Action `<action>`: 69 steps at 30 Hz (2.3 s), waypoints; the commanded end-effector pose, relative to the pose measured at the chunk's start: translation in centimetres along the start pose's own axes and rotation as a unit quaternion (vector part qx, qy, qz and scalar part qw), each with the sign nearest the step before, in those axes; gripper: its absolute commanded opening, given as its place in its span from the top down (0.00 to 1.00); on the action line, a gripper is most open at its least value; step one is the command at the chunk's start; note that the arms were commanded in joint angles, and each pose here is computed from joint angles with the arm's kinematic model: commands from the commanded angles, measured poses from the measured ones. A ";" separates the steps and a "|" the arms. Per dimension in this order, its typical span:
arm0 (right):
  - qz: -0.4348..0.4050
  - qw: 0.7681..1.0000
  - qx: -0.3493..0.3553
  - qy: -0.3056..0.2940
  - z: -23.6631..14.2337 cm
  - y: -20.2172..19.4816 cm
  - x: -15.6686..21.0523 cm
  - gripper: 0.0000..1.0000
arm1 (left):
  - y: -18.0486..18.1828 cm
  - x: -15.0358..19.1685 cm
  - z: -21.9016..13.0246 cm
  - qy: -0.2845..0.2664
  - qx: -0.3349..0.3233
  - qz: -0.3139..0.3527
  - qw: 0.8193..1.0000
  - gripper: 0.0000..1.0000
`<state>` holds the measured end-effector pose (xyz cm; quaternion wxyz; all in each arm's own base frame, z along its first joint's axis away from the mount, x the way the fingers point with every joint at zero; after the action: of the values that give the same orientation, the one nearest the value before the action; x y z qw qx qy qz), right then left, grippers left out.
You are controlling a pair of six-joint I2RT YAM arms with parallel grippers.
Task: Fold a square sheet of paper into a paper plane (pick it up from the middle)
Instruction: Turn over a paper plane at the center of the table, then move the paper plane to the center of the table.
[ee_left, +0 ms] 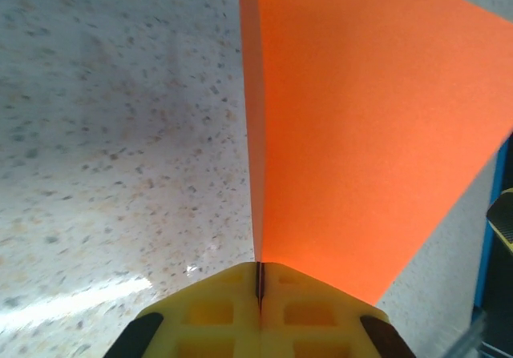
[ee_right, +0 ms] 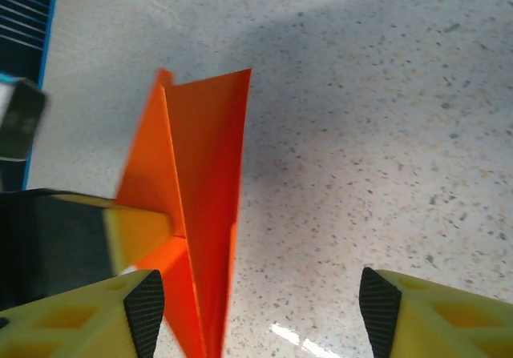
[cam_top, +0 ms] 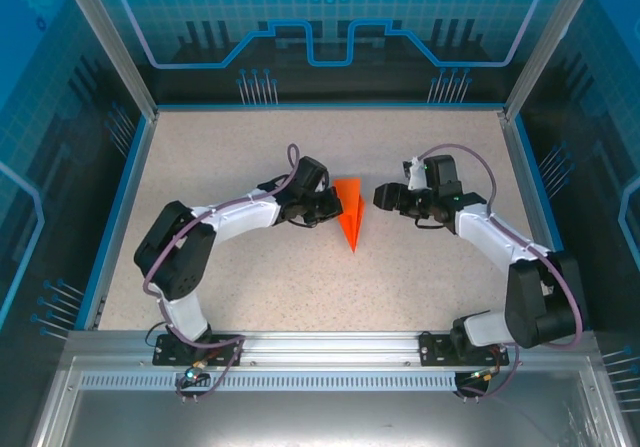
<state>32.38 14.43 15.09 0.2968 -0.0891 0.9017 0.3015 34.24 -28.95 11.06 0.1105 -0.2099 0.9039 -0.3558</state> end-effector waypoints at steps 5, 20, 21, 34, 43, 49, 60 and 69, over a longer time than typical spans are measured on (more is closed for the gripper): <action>-0.032 0.998 -0.041 0.039 2.1 3.1 1.3 0.44 | -0.2 0.6 2.9 0.054 0.085 0.008 0.995 1.00; -0.027 0.995 -0.030 0.093 6.9 3.2 2.8 0.50 | 5.4 0.6 5.3 0.053 0.036 -0.026 0.998 1.00; -0.030 0.995 -0.033 0.092 7.0 3.4 2.8 0.49 | 5.5 0.7 5.4 0.053 0.034 -0.027 0.998 1.00; -0.052 0.990 -0.065 0.110 7.9 5.1 3.7 0.50 | 6.2 0.6 5.5 0.051 0.025 -0.031 0.998 1.00; -0.052 0.989 -0.039 0.131 8.4 4.2 4.4 0.49 | 6.4 0.6 5.4 0.048 0.022 -0.032 0.998 1.00; -0.049 0.987 -0.003 0.152 8.8 2.9 5.2 0.47 | 6.6 0.6 5.4 0.046 0.019 -0.034 0.998 1.00; -0.047 0.983 0.003 0.175 9.2 2.3 6.7 0.40 | 7.1 0.5 5.5 0.041 0.010 -0.043 0.998 1.00; -0.041 0.981 -0.027 0.186 8.5 3.4 8.0 0.38 | 7.1 0.5 5.5 0.041 0.010 -0.044 0.998 1.00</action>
<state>30.34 21.83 6.36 0.1468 -0.1758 0.9338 0.2750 34.00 -28.83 3.65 0.0627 -0.2166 0.8873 -0.4024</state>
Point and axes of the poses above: each hand's point on the last joint's axis, 136 mm out from that joint toward the fingers, its own z axis out along the fingers, its own y axis along the line the jaws close on, x = y × z, the point moved 3 cm from there along -z, back along the fingers, and after that the axes turned 14 degrees about -z, right-handed, at the moved point
